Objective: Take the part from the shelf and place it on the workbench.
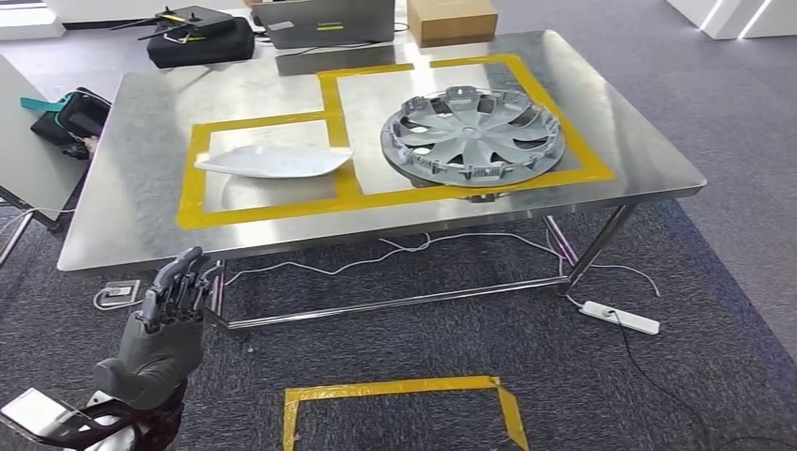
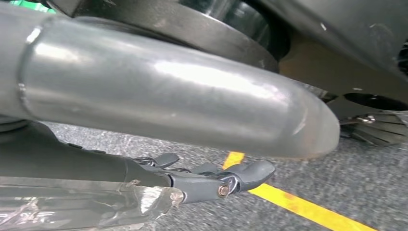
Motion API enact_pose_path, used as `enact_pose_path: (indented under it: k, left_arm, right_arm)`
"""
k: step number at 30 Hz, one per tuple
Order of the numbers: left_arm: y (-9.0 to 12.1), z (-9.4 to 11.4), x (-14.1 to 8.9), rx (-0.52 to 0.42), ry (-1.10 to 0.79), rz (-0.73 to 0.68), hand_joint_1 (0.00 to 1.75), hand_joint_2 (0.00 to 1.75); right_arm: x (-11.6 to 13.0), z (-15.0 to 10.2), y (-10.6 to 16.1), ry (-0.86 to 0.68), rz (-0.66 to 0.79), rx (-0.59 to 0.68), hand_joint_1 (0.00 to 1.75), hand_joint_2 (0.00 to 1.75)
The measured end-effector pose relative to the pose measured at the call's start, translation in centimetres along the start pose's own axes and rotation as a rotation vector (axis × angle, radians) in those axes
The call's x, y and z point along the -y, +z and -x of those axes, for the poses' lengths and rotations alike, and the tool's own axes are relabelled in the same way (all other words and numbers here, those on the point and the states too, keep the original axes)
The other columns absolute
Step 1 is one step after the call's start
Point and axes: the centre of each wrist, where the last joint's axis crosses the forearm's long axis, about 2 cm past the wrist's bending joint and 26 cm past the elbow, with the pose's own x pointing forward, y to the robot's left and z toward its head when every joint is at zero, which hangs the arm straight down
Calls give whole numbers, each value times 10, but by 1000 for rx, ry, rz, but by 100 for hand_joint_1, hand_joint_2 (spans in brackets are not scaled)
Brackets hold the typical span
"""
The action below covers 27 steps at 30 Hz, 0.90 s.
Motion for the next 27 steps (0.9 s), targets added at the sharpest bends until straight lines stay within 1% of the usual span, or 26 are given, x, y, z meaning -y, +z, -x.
enact_pose_path:
  k: [10, 19, 27]
  left_arm:
    - [-2, 0, -1, 5, -2, -3, 0, 0]
    - [-1, -1, -4, 5, -9, -9, 0, 0]
    - [-1, 0, -4, 2, -11, -10, 0, 0]
  right_arm:
    - [0, 4, 0, -6, 4, -9, 0, 0]
    - [2, -2, 0, -6, 9, 1, 0, 0]
    - [2, 1, 0, -16, 8, -5, 0, 0]
